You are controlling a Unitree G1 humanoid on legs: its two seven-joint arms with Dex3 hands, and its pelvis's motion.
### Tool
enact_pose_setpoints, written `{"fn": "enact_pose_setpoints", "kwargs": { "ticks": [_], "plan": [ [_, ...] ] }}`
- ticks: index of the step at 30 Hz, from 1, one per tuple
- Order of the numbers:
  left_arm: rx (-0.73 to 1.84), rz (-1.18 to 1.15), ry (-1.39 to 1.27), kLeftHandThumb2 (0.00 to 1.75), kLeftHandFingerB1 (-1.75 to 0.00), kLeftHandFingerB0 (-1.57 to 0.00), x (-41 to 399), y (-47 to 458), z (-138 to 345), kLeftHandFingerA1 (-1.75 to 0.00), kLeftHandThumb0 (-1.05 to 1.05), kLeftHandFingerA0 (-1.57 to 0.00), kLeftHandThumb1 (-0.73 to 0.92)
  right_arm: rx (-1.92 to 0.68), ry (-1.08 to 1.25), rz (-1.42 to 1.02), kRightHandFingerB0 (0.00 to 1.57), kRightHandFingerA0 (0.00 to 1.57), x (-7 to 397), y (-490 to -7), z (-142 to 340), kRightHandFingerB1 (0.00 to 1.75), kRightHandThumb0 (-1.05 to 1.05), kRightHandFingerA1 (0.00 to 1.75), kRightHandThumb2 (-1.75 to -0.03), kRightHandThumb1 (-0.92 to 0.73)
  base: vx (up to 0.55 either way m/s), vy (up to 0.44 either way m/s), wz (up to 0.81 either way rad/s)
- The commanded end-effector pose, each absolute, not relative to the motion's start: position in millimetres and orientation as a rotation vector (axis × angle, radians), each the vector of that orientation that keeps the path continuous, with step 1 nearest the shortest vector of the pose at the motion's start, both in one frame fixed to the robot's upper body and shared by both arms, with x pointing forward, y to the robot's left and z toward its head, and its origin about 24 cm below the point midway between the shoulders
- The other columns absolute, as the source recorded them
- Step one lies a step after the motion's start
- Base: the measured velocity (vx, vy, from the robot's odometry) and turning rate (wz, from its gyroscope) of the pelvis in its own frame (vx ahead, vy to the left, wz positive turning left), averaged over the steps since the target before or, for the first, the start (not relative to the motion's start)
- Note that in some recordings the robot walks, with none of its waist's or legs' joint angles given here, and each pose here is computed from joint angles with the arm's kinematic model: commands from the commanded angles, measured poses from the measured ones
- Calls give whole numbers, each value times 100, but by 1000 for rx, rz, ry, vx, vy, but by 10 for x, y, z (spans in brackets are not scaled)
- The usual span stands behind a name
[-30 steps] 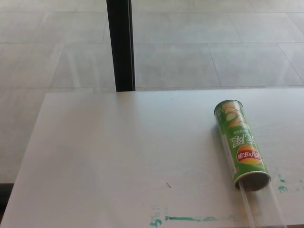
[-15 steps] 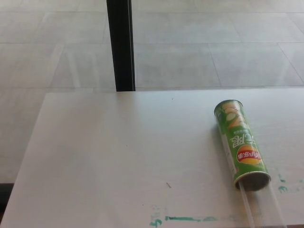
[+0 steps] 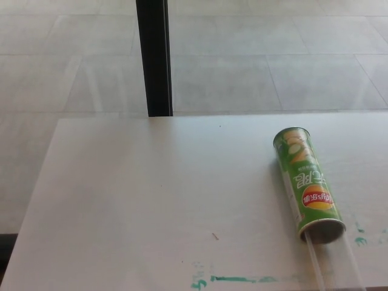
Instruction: Use the right hand as a fist to push the chips tray inside its container kept in the middle of the desk
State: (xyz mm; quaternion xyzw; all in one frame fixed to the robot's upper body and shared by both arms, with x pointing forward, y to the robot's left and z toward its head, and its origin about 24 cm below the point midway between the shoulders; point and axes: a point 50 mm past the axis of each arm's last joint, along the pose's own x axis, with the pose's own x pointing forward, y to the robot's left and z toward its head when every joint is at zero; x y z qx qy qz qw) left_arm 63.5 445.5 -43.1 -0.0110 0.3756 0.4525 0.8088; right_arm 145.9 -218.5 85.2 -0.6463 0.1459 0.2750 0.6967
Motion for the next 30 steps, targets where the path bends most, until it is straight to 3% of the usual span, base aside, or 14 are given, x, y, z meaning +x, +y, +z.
{"fn": "enact_pose_setpoints", "kwargs": {
  "ticks": [1,6,9,12,13,20,30],
  "plan": [
    [-16,982,770,71,-49,-39,671,4583,-278,-58,-70,-44,92,-1606,219,394,63,87,1525,-2203,793,45,-67,95,-65,-85,0,0,0],
    [-17,993,757,71,-47,-39,673,4593,-263,-59,-70,-48,92,-1585,151,354,65,86,1512,-2183,767,47,-67,103,-65,-84,0,0,0],
    [-17,999,750,71,-47,-38,680,4597,-256,-57,-70,-50,92,-1583,122,327,54,79,1518,-2155,770,43,-68,101,-67,-89,0,0,0],
    [-14,999,754,71,-46,-38,681,4597,-257,-59,-71,-50,92,-1577,113,316,52,78,1522,-2146,773,43,-67,102,-67,-89,0,0,0],
    [-10,997,758,73,-46,-32,687,4596,-258,-58,-71,-46,92,-1567,101,303,49,76,1527,-2135,777,42,-65,111,-67,-88,0,0,0],
    [29,990,762,72,-48,-36,656,4610,-243,-61,-70,-52,92,-1528,24,243,41,74,1530,-2072,763,40,-64,130,-67,-87,0,0,0],
    [-15,993,749,72,-47,-36,679,4623,-225,-59,-69,-47,92,-1522,-7,243,38,76,1645,-2024,780,38,-63,118,-66,-86,0,0,0]
  ]
}}
